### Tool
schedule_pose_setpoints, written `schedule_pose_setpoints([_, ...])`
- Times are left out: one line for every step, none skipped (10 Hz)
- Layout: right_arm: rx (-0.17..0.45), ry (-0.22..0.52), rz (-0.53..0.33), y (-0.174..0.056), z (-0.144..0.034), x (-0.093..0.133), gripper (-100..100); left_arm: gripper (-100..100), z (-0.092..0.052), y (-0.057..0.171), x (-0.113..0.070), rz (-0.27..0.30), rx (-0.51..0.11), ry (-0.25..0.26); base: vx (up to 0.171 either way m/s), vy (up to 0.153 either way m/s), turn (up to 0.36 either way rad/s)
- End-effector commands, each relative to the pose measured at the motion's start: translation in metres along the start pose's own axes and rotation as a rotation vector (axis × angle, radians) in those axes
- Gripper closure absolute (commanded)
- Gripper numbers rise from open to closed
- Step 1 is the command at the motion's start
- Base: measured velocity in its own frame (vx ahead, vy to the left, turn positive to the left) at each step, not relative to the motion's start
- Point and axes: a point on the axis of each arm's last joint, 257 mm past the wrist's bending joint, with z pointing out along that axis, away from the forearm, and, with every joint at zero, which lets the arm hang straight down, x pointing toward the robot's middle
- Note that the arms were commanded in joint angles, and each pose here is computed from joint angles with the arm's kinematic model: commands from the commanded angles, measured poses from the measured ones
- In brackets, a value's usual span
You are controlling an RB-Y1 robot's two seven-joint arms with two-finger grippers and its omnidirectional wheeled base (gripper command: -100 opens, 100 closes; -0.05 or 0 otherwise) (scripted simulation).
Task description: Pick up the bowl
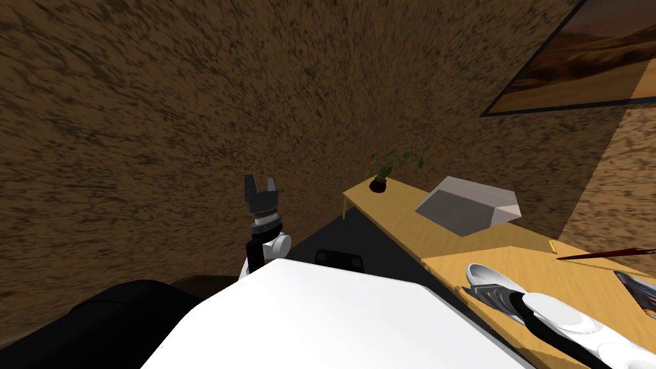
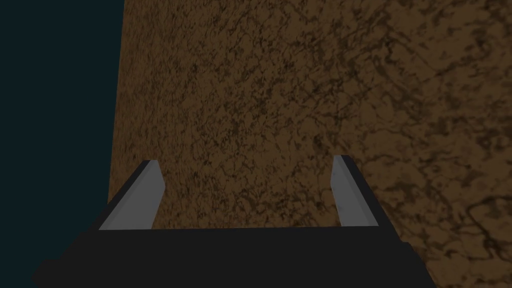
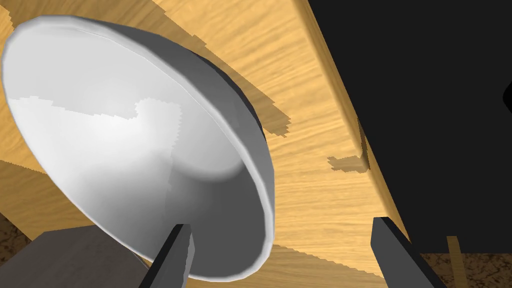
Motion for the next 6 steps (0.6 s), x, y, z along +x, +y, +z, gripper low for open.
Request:
schedule_pose_setpoints([-0.007, -0.016, 0.047, 0.002, 0.000, -0.004, -100, 0, 0.000, 0.000, 0.000, 0.000, 0.000, 0.000, -0.008, 0.000, -0.039])
schedule_pose_setpoints([0.000, 0.026, 0.003, 0.004, 0.000, 0.023, -100, 0, 0.000, 0.000, 0.000, 0.000, 0.000, 0.000, -0.041, -0.001, 0.325])
schedule_pose_setpoints([-0.005, 0.015, 0.035, 0.005, 0.000, 0.021, -100, 0, 0.000, 0.000, 0.000, 0.000, 0.000, 0.000, -0.051, -0.016, 0.210])
schedule_pose_setpoints([-0.008, 0.003, 0.070, 0.006, 0.000, 0.017, -100, 0, 0.000, 0.000, 0.000, 0.000, 0.000, 0.000, -0.024, -0.012, -0.011])
schedule_pose_setpoints([-0.010, -0.006, 0.092, 0.007, 0.000, 0.015, -100, 0, 0.000, 0.000, 0.000, 0.000, 0.000, 0.000, -0.006, -0.003, -0.038])
schedule_pose_setpoints([-0.001, 0.036, 0.052, 0.007, -0.002, 0.042, -100, 0, 0.000, 0.000, 0.000, 0.000, 0.000, 0.000, -0.051, 0.001, 0.329])
